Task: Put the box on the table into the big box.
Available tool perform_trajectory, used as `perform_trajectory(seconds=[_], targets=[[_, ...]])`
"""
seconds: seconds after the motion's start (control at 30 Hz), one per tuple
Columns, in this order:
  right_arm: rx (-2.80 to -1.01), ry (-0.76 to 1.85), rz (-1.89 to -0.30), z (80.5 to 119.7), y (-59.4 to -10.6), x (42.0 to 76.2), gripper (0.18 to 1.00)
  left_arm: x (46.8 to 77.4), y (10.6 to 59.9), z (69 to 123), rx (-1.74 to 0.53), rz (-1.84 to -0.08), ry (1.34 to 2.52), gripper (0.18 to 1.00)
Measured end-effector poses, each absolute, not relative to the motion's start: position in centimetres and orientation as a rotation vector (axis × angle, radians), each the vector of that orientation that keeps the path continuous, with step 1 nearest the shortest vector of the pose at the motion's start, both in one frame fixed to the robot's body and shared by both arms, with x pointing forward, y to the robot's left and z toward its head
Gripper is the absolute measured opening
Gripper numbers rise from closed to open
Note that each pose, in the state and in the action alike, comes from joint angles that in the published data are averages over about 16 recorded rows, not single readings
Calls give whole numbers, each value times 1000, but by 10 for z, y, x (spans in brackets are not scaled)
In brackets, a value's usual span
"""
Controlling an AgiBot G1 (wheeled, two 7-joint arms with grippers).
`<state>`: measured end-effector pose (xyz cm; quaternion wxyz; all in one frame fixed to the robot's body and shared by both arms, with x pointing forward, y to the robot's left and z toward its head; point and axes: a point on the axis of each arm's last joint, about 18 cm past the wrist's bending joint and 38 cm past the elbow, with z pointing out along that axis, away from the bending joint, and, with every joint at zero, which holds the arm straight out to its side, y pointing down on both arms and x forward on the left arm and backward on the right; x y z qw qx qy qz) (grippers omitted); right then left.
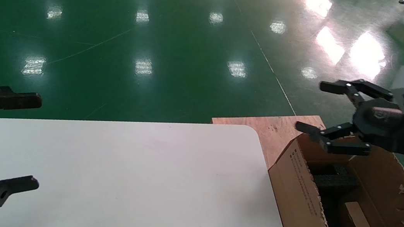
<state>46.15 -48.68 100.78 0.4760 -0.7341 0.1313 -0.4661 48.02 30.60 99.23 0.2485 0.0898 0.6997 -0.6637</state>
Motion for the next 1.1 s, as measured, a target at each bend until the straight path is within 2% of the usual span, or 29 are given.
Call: perform_trajectory(seconds=[0.33, 0.7, 1.1], targets=[[-1840, 88, -986, 1030, -419, 479, 1001, 480, 306, 992, 245, -1808, 1907, 1001], [-1807, -114, -794, 1029, -352, 487, 1001, 480, 306, 992, 245, -1808, 1907, 1001], [-1726, -207, -662, 1017, -318, 484, 1001, 480, 306, 992, 245, -1808, 1907, 1001]])
